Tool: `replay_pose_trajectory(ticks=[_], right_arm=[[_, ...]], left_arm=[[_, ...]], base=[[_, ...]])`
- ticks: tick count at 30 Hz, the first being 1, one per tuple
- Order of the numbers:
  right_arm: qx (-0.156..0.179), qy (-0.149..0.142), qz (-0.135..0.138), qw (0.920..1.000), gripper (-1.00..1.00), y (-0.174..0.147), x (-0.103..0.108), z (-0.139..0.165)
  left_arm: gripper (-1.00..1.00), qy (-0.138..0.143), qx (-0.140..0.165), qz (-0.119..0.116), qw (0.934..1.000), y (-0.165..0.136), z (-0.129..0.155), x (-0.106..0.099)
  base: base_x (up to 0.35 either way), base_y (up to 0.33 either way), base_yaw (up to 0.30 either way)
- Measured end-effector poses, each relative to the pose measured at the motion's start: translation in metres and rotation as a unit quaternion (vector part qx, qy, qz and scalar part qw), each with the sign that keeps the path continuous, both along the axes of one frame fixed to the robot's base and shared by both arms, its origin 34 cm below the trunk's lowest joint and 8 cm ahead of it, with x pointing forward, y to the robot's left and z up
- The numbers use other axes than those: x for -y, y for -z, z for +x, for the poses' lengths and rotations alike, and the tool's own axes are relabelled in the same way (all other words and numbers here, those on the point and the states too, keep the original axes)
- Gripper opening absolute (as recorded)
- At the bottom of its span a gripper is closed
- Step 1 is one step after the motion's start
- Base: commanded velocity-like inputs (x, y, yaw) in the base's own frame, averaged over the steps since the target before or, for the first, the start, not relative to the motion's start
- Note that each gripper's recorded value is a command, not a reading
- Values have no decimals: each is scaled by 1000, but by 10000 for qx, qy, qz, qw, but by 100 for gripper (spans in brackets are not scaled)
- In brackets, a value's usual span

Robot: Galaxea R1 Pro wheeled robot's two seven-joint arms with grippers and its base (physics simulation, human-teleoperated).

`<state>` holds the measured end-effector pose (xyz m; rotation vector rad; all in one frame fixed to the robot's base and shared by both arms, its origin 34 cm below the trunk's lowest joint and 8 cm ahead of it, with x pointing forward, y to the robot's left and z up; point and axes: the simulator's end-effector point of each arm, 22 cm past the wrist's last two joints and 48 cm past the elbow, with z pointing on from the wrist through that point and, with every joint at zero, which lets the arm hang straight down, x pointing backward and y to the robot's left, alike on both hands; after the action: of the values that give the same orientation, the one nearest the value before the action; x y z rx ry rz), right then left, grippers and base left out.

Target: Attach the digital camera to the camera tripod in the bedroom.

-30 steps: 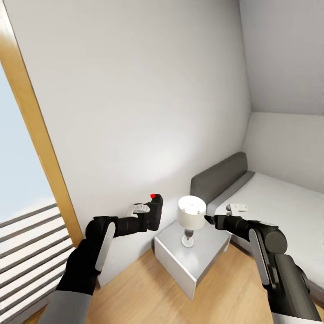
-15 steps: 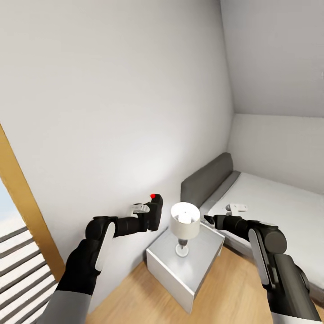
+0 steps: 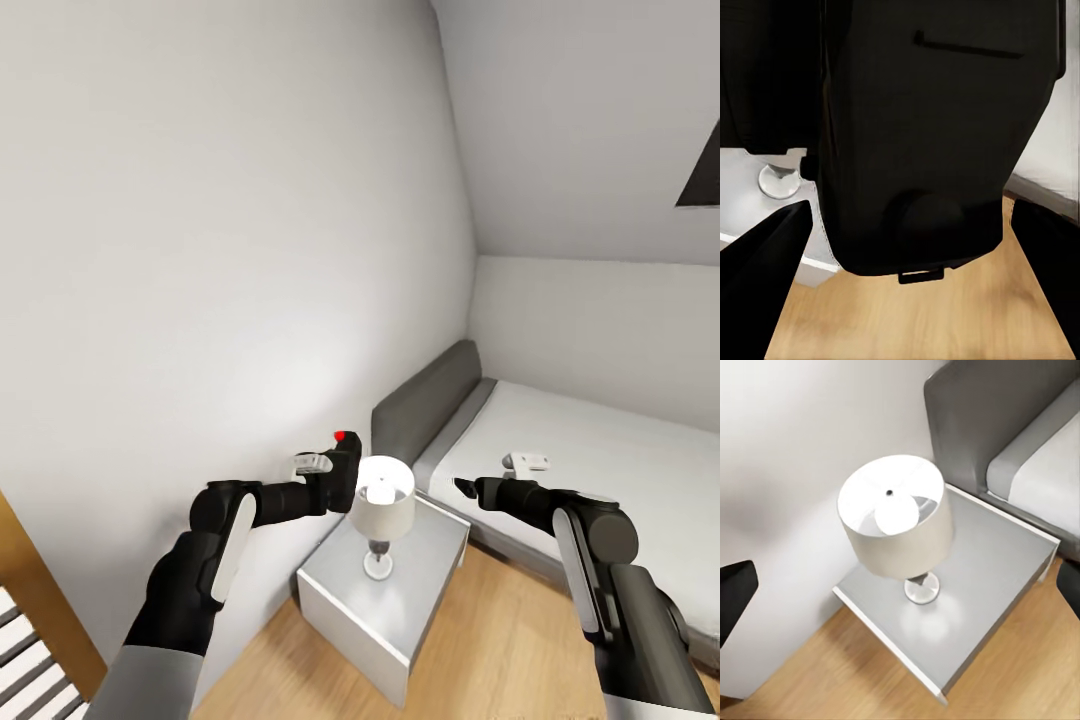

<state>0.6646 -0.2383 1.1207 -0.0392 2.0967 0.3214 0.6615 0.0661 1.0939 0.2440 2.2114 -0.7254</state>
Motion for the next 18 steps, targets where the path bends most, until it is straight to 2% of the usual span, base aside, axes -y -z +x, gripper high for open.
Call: replay_pose_trajectory(ticks=[18], right_arm=[[68, -4, 8, 10000, 100, -8, -1, -2]], left_arm=[[-100, 0, 72, 2, 10000, -8, -1, 0]], base=[[1, 0, -236]])
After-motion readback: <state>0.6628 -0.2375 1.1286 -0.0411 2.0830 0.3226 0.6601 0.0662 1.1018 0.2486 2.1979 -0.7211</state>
